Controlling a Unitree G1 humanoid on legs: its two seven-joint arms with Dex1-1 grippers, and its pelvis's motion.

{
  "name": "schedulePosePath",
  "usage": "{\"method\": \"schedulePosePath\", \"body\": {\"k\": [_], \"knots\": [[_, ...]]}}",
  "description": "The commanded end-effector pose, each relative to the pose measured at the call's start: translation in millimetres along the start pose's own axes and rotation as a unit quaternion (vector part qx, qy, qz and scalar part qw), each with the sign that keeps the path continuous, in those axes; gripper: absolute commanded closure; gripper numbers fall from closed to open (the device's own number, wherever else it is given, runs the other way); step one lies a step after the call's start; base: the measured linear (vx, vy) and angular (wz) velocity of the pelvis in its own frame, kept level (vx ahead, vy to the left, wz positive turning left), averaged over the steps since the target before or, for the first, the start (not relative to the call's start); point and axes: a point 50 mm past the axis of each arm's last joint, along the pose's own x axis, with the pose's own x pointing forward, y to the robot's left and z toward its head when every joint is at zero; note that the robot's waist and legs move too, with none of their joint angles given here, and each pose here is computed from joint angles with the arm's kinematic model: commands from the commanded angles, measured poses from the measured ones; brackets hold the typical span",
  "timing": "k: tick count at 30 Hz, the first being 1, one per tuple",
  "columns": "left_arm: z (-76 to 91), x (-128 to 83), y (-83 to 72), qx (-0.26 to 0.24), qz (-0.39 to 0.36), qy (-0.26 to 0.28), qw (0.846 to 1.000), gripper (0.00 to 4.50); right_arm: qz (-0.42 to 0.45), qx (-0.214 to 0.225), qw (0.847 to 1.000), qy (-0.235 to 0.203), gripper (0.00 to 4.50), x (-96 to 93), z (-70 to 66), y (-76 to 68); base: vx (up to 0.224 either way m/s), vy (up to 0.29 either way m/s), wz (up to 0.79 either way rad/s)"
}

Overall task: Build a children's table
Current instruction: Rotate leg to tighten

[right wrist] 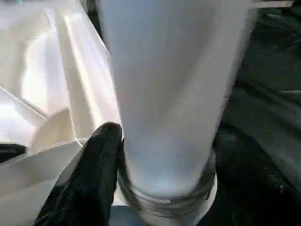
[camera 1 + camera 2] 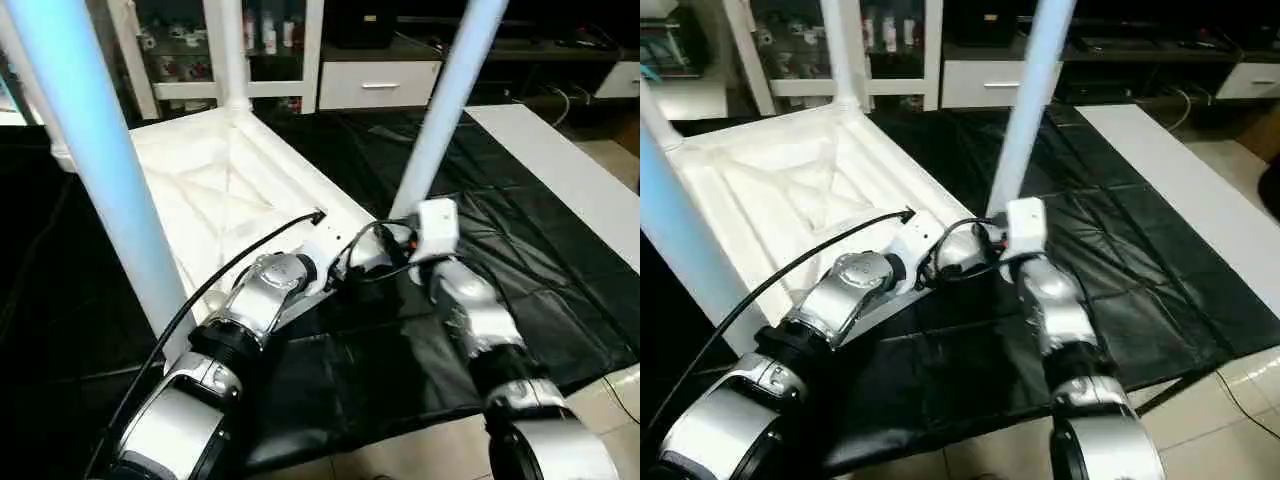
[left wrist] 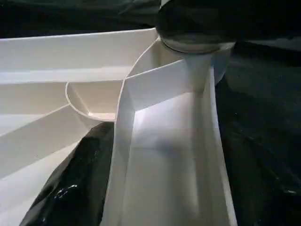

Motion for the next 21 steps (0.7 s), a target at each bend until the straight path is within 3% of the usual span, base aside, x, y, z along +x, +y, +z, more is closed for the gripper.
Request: {"method": "schedulePosePath", "body": {"k": [1,4,9,10,11,15,16,21], "knots": [[3.2,2.6,2.1,0.03,0.022,0.011,0.999,1.37,0.152,0.007,0.988,-0.028,1.2,4.4,8.5,49.6,0.0,0.0,0.0],[-3.6,-2.9,4.2,0.043,-0.003,0.01,0.999,1.37,0.161,0.004,0.986,-0.047,0.88,-6.4,19.9,34.7,0.0,0.0,0.0],[-18.9,-15.3,12.9,0.056,-0.03,0.015,0.998,1.37,0.173,-0.052,0.983,-0.041,0.63,-29.1,28.2,4.2,0.0,0.0,0.0],[-24.6,-19.7,16.3,0.055,-0.037,0.022,0.998,1.37,0.194,-0.074,0.978,-0.028,0.33,-38.6,28.2,-3.5,0.0,0.0,0.0],[-31.4,-26.4,19.9,0.067,-0.057,0.024,0.996,1.37,0.239,-0.097,0.966,-0.001,0.33,-55.2,27.3,-11.5,0.0,0.0,0.0],[-37.9,-34.7,21.5,0.075,-0.09,0.02,0.993,1.37,0.281,-0.119,0.952,0.022,0.06,-74.7,27.4,-20.3,0.0,0.0,0.0],[-43.0,-45.5,19.1,0.089,-0.144,0.005,0.985,1.37,0.322,-0.141,0.935,0.053,0.06,-94.7,26.4,-27.8,0.0,0.0,0.0],[-50.8,-64.4,11.1,0.104,-0.244,-0.003,0.964,1.37,0.361,-0.151,0.916,0.085,0.06,-112.4,25.6,-34.3,0.0,0.0,0.0]]}}
